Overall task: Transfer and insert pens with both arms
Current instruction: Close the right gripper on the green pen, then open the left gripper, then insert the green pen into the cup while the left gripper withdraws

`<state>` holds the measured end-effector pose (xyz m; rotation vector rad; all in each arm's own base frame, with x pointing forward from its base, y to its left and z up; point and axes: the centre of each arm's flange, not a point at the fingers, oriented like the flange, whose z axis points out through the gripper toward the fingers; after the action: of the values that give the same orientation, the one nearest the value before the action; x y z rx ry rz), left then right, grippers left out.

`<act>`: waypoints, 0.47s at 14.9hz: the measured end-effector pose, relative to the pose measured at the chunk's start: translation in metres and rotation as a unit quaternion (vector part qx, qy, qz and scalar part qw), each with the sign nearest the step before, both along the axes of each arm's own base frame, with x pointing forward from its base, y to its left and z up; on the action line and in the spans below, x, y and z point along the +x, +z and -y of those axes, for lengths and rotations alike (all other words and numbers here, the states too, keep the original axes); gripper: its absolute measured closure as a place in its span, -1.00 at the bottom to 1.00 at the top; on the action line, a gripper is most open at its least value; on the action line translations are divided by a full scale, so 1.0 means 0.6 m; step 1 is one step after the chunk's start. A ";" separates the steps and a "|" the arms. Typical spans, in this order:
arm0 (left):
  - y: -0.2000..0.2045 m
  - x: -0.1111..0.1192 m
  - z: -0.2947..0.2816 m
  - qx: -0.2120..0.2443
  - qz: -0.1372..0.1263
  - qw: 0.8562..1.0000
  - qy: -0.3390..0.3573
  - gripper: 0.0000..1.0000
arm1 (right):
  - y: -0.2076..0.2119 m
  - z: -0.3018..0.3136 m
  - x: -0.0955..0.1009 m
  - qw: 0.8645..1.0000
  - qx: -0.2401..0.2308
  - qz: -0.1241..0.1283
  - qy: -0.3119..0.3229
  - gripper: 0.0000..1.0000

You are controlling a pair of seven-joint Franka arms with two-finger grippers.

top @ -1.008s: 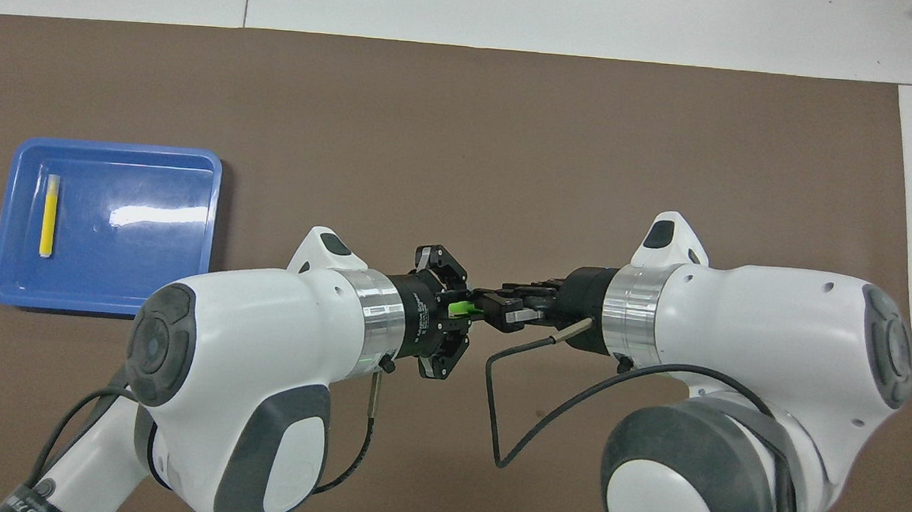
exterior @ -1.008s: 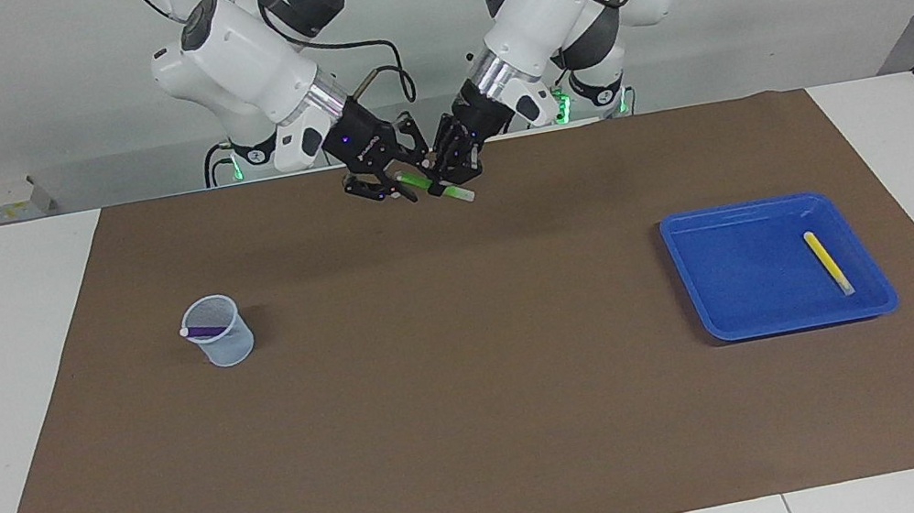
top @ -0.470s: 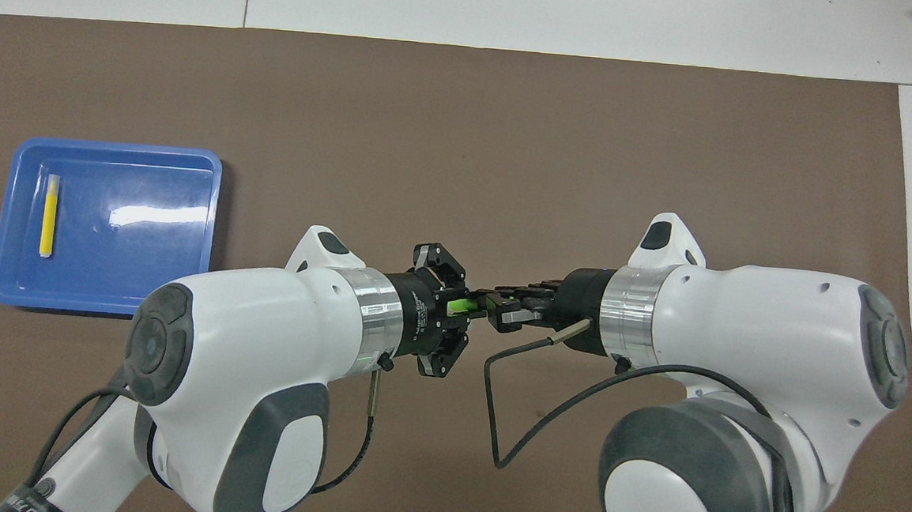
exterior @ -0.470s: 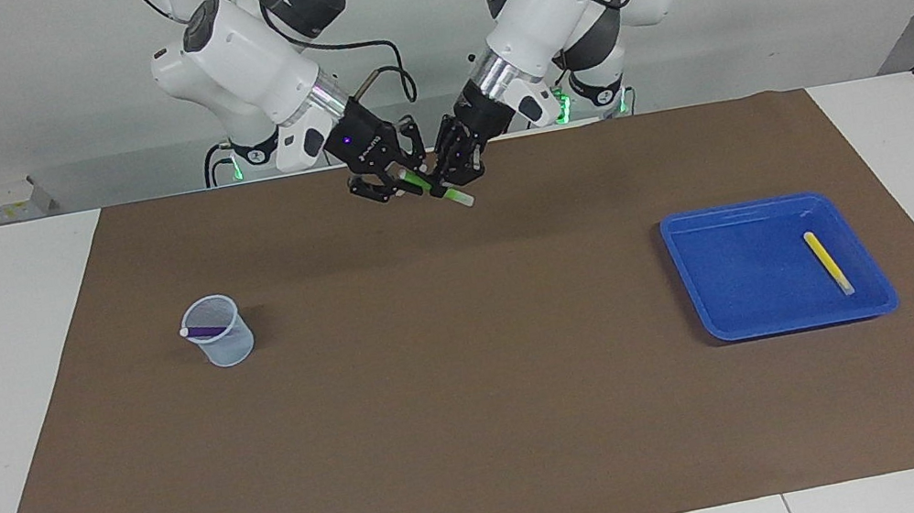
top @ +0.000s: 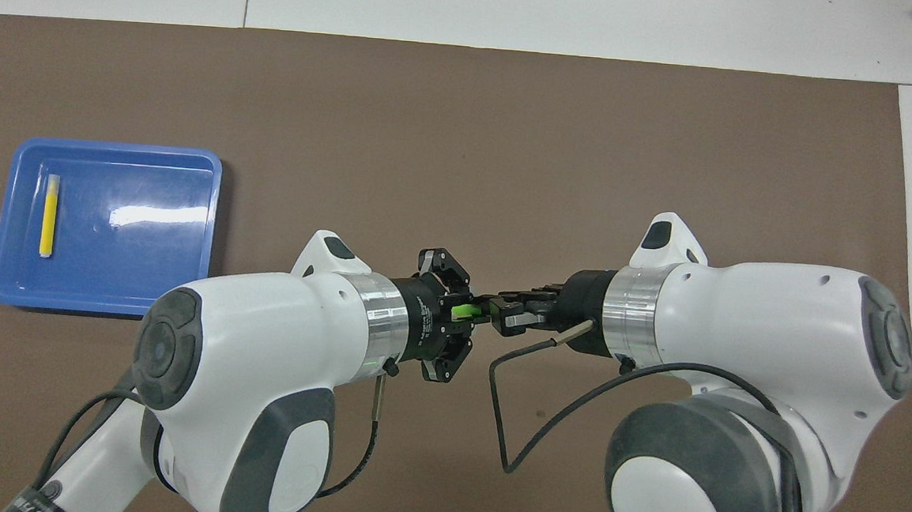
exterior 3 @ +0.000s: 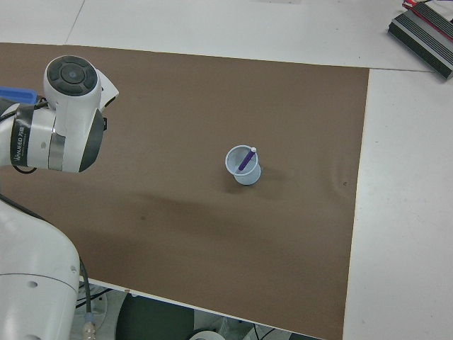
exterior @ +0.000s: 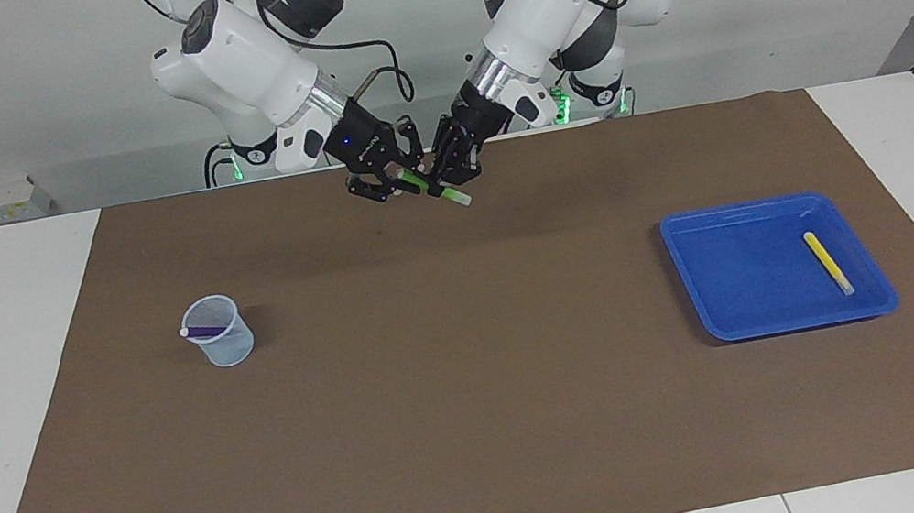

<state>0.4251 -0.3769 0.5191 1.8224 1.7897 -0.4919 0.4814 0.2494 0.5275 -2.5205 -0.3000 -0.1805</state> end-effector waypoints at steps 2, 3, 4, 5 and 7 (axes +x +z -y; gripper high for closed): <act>0.003 0.010 -0.011 -0.002 0.003 1.000 0.009 0.30 | -0.006 0.022 0.004 0.999 -0.032 -0.007 0.011 0.56; 0.003 0.018 -0.020 -0.002 0.003 1.000 0.015 0.09 | -0.009 0.032 0.007 0.999 -0.039 -0.010 0.012 0.56; 0.003 0.024 -0.028 -0.003 0.003 1.000 0.020 -0.11 | -0.010 0.037 0.008 0.999 -0.044 -0.012 0.012 0.56; 0.004 0.031 -0.037 -0.003 0.003 1.000 0.026 -0.32 | -0.011 0.040 0.009 0.999 -0.046 -0.013 0.012 0.56; 0.004 0.051 -0.062 -0.003 0.004 0.999 0.043 -0.79 | -0.012 0.042 0.008 0.998 -0.056 -0.013 0.012 0.56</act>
<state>0.4555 -0.3399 0.5214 1.7323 1.8514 -0.4562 0.4864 0.2244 0.5201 -2.6269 -0.3380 -0.1249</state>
